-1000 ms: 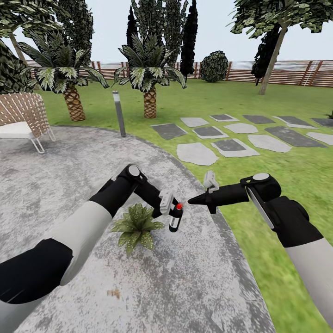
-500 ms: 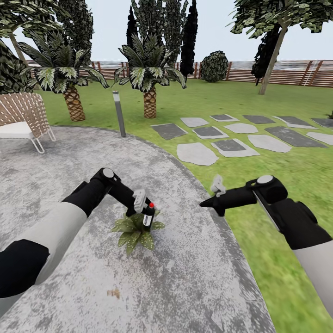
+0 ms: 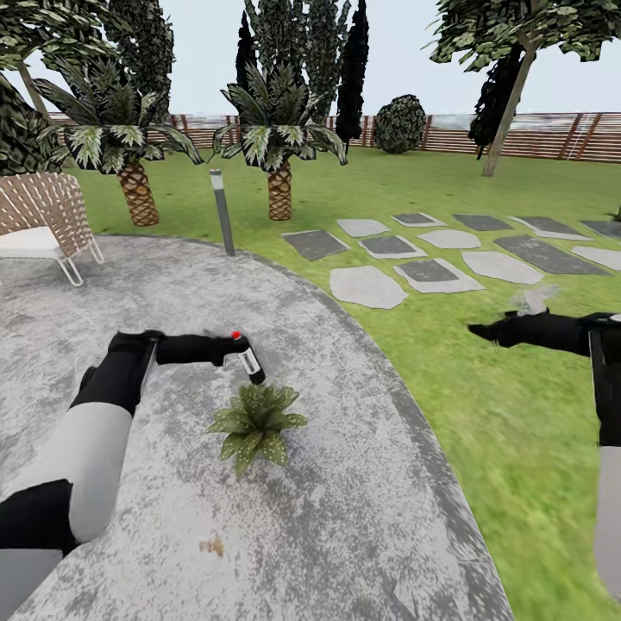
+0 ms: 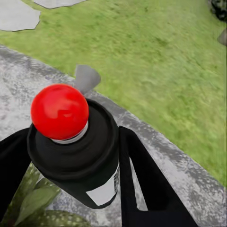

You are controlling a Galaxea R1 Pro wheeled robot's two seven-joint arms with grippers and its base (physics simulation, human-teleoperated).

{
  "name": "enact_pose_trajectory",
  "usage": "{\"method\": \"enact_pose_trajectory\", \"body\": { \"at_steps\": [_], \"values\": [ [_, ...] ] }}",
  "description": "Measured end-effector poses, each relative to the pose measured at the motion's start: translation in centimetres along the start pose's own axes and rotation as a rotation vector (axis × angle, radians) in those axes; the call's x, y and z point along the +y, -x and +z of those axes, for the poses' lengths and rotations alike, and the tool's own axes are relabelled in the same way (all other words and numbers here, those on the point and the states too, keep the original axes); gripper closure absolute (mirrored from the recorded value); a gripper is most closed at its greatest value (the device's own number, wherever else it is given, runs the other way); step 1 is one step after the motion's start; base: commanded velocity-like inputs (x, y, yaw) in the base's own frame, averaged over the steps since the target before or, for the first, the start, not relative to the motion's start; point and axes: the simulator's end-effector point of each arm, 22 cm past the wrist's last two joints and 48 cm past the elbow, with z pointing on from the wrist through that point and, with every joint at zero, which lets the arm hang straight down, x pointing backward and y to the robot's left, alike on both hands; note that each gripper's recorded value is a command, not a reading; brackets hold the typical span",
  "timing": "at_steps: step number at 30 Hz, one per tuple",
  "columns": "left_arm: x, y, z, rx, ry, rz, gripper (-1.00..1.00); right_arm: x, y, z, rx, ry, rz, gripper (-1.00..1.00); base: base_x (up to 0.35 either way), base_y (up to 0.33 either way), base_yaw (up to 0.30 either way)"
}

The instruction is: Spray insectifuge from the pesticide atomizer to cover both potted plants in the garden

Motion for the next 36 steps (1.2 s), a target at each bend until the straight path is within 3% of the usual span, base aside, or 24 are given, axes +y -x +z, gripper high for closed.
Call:
{"method": "enact_pose_trajectory", "body": {
  "at_steps": [2,3,5,8,11,16,28,32,36],
  "values": [
    [2.8,-0.4,-2.3,-0.064,0.143,-0.012,1.00,-2.5,-0.4,-1.1,-0.026,-0.048,0.069,-1.00,0.000,0.000,0.000],
    [3.9,-1.5,-3.3,-0.073,0.215,-0.010,1.00,-2.7,-0.8,-1.2,-0.049,-0.051,0.126,-1.00,0.000,0.000,0.000],
    [5.2,-6.4,-5.4,-0.045,0.364,-0.022,1.00,-2.6,-2.0,-0.4,-0.109,-0.088,0.300,-1.00,0.000,0.000,0.000],
    [5.6,-13.9,-6.7,0.041,0.479,-0.074,1.00,-2.5,-6.8,0.9,-0.082,-0.203,0.438,-1.00,0.000,0.000,0.000],
    [5.3,-18.7,-7.2,0.097,0.537,-0.115,1.00,-1.6,-8.1,1.8,-0.104,-0.250,0.422,-1.00,0.000,0.000,0.000],
    [6.0,-20.6,-7.9,0.122,0.603,-0.132,1.00,-1.0,-9.0,2.5,-0.098,-0.245,0.420,-1.00,0.000,0.000,0.000],
    [5.6,-21.7,-8.0,0.133,0.604,-0.143,1.00,-1.1,-9.2,2.5,-0.097,-0.243,0.425,-1.00,0.000,0.000,0.000],
    [4.8,-23.2,-7.8,0.156,0.592,-0.149,1.00,-2.6,-10.6,1.5,-0.097,-0.278,0.477,-1.00,0.000,0.000,0.000],
    [4.4,-23.4,-7.4,0.163,0.580,-0.147,1.00,-2.7,-10.6,1.4,-0.097,-0.280,0.481,-1.00,0.000,0.000,0.000]
  ]
}}
